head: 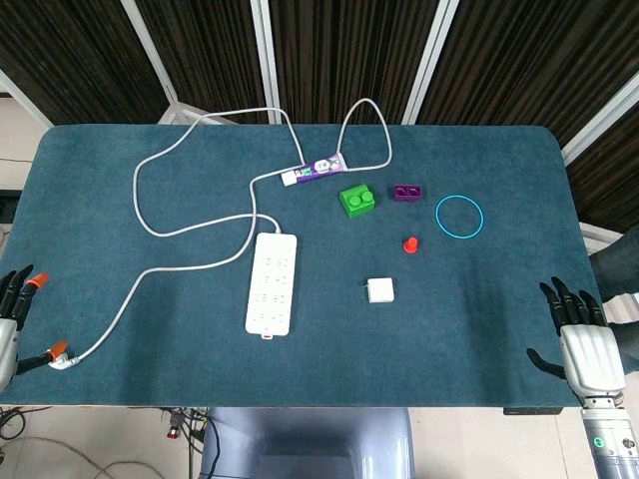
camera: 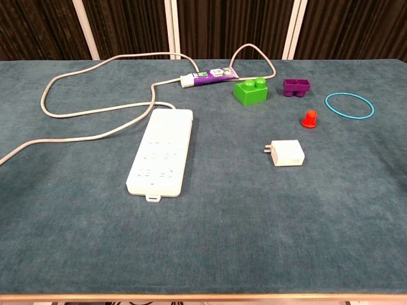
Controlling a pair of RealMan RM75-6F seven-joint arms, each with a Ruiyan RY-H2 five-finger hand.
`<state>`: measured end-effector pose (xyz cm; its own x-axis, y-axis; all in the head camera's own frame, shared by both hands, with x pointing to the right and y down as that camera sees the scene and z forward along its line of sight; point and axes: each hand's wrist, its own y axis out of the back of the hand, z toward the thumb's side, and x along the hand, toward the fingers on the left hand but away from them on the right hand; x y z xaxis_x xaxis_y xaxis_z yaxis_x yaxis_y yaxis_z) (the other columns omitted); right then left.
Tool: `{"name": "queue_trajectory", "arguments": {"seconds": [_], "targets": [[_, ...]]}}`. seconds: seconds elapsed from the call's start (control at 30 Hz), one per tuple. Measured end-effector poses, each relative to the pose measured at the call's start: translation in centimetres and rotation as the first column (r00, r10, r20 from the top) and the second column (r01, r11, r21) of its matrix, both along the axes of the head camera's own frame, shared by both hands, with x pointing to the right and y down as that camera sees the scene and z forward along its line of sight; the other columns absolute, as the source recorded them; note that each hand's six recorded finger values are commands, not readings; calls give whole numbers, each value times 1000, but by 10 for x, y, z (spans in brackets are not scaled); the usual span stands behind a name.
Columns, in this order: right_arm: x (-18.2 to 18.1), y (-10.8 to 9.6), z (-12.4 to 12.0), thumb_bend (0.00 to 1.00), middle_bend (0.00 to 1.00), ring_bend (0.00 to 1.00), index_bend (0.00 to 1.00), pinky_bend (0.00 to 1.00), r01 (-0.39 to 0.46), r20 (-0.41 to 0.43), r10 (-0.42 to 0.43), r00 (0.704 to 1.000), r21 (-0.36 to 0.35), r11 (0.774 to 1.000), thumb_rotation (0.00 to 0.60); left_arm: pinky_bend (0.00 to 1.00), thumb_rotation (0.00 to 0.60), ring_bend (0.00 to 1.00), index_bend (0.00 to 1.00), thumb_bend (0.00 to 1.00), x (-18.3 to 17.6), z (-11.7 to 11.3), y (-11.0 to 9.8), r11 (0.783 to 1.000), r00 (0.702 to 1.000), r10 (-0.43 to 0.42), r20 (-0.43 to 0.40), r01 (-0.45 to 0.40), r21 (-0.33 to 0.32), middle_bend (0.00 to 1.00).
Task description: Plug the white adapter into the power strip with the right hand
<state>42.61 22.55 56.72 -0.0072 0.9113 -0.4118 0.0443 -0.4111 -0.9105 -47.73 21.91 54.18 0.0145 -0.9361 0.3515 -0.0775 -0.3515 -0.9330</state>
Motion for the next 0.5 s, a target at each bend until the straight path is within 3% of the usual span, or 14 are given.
{"name": "queue_trajectory", "arguments": {"seconds": [0.5], "targets": [[-5,3,4,264,47,167,27,114,10,24,-10,1000,-27,1000,600,0,600,0,127,102,0,-4,2,1000,1000,-5,11,5,14,0]]}}
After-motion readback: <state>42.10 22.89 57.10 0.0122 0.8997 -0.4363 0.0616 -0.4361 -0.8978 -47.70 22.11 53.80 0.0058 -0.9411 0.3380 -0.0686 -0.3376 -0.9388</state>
